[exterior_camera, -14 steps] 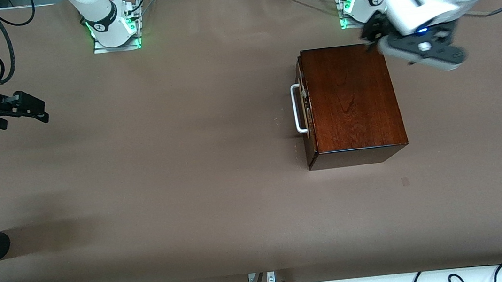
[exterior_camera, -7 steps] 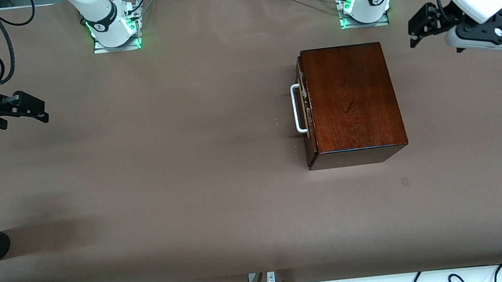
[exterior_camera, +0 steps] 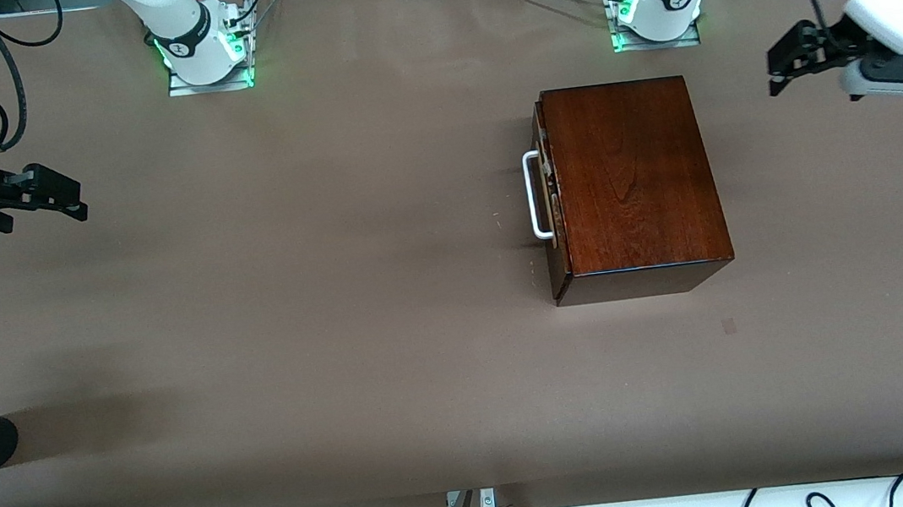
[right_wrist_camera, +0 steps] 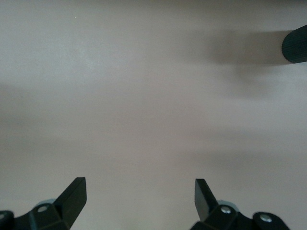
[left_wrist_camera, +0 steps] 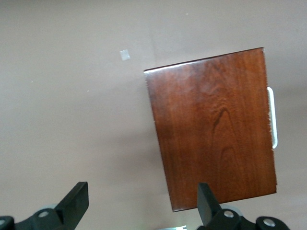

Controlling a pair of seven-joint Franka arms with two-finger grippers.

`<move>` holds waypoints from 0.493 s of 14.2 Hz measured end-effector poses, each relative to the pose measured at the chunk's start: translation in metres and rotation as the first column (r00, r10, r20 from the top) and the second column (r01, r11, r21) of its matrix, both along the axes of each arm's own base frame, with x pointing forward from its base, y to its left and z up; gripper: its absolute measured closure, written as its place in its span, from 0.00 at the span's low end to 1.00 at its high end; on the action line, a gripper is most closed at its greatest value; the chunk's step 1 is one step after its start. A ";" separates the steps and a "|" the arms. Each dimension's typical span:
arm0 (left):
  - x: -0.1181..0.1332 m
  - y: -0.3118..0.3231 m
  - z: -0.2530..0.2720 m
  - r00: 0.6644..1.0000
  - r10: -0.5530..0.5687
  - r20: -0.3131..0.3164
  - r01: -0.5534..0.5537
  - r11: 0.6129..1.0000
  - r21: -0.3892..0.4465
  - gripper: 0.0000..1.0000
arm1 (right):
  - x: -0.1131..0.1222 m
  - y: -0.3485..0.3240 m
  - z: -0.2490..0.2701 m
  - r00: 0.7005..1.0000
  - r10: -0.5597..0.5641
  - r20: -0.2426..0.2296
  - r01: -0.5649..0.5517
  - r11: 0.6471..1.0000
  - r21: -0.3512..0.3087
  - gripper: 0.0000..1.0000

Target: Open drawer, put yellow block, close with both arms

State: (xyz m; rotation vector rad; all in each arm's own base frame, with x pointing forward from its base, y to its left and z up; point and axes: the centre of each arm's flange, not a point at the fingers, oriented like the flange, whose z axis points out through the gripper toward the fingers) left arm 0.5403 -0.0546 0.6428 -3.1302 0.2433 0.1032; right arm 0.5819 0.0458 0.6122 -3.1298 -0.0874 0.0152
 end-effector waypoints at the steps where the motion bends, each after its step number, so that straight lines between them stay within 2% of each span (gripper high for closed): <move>1: 0.000 0.005 0.000 1.000 0.003 0.000 -0.003 1.000 -0.001 0.00 | 0.000 0.000 0.000 1.000 0.000 0.000 0.000 1.000 0.000 0.00; 7: 0.001 0.007 -0.004 1.000 0.009 -0.003 -0.009 1.000 0.000 0.00 | 0.000 0.000 0.000 1.000 0.000 0.001 0.000 1.000 0.000 0.00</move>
